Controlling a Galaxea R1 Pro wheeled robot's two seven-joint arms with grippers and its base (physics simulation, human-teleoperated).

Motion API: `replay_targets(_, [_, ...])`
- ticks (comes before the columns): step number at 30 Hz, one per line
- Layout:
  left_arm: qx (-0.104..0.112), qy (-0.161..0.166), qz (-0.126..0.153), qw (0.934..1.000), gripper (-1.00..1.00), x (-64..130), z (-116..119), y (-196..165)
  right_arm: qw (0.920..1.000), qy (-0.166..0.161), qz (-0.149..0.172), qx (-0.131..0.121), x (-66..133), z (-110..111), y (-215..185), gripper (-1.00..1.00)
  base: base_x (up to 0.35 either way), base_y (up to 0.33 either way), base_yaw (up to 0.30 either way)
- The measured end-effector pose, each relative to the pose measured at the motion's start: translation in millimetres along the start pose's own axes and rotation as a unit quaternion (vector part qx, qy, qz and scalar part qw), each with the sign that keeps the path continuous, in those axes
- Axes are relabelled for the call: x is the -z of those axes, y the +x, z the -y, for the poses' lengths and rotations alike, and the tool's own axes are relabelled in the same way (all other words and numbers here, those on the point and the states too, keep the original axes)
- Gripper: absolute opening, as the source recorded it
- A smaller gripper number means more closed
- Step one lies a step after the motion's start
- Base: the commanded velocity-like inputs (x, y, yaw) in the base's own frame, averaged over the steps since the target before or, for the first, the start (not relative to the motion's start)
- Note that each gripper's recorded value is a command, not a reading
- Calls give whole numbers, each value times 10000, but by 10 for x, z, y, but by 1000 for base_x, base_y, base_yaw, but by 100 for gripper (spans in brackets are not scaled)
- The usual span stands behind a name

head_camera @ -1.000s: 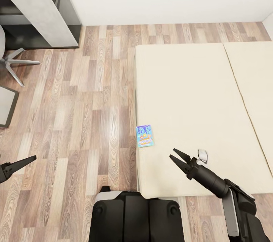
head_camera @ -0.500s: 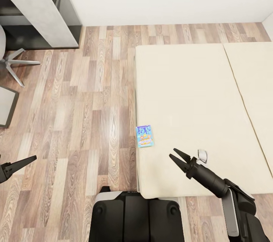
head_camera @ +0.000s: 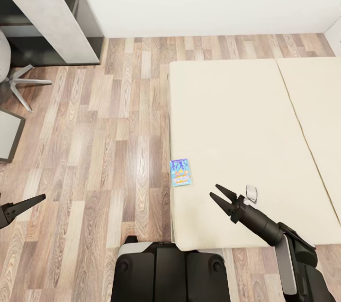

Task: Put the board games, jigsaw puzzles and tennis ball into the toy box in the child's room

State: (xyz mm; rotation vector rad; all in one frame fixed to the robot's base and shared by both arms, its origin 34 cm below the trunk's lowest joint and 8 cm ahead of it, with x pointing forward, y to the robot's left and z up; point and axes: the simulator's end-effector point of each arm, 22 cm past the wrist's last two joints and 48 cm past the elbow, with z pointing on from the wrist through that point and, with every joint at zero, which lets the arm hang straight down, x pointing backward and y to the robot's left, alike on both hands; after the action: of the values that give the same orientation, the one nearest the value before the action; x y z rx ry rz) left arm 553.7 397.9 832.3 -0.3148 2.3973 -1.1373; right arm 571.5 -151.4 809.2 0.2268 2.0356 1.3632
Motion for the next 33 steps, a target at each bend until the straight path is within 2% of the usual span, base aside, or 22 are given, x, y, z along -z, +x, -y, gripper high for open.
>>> replay_targets(25, [-126, 90, 127, 9998, 100, 58, 144, -105, 9995, -93, 126, 259, -2, -144, -151, 100, 0, 0, 0])
replay_targets(30, [-150, 96, 137, 9997, 100, 67, 167, -118, 9996, 109, -36, 244, -4, -44, -53, 100, 0, 0, 0])
replay_targets(33, [-162, 142, 53, 9998, 100, 22, 198, -86, 9989, 358, -205, 236, -8, 76, 55, 100, 0, 0, 0])
